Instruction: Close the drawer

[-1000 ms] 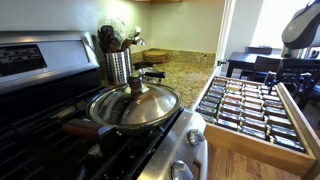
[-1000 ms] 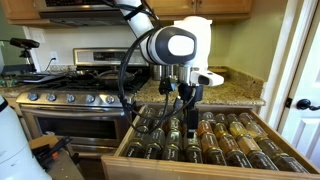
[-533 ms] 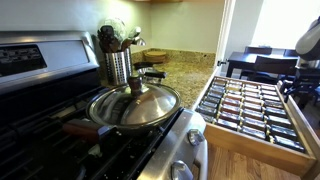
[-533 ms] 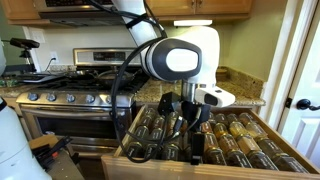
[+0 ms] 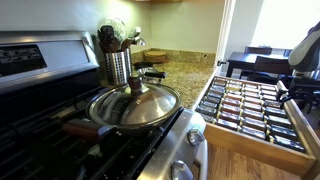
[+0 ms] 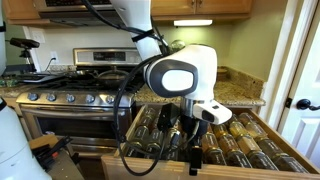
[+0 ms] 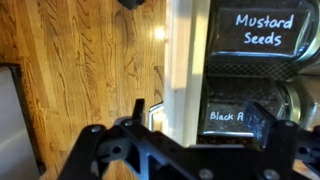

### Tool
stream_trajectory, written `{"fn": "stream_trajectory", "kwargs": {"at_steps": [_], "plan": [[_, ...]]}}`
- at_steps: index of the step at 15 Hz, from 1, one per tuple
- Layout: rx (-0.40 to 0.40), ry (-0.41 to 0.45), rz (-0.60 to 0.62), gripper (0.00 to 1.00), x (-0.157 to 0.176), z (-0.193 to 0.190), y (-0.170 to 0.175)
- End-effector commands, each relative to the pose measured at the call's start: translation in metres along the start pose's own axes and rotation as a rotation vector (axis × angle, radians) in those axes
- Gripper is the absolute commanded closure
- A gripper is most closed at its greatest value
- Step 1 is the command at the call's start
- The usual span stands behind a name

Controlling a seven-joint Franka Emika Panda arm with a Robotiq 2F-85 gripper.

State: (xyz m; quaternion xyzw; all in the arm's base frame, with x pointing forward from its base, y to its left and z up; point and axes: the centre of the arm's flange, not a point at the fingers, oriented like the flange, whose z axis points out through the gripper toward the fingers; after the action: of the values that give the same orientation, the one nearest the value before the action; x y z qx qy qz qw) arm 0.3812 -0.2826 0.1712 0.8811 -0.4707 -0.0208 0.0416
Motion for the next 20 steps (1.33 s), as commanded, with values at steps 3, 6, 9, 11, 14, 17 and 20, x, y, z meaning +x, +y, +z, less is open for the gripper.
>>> {"fn": "stream_trajectory", "kwargs": {"at_steps": [3, 6, 9, 11, 14, 17, 20], "plan": [[0.094, 0.014, -0.02, 0.0, 0.005, 0.022, -0.009], [0.139, 0.013, -0.038, 0.0, 0.004, 0.023, -0.005], [0.193, 0.012, -0.06, 0.0, 0.002, 0.019, -0.006], [0.226, 0.012, -0.08, 0.0, -0.001, 0.014, -0.006], [0.273, 0.018, -0.112, 0.0, -0.007, 0.006, -0.01], [0.301, 0.027, -0.142, 0.0, -0.009, -0.003, -0.019], [0.323, 0.029, -0.173, 0.0, -0.011, -0.015, -0.036]]}}
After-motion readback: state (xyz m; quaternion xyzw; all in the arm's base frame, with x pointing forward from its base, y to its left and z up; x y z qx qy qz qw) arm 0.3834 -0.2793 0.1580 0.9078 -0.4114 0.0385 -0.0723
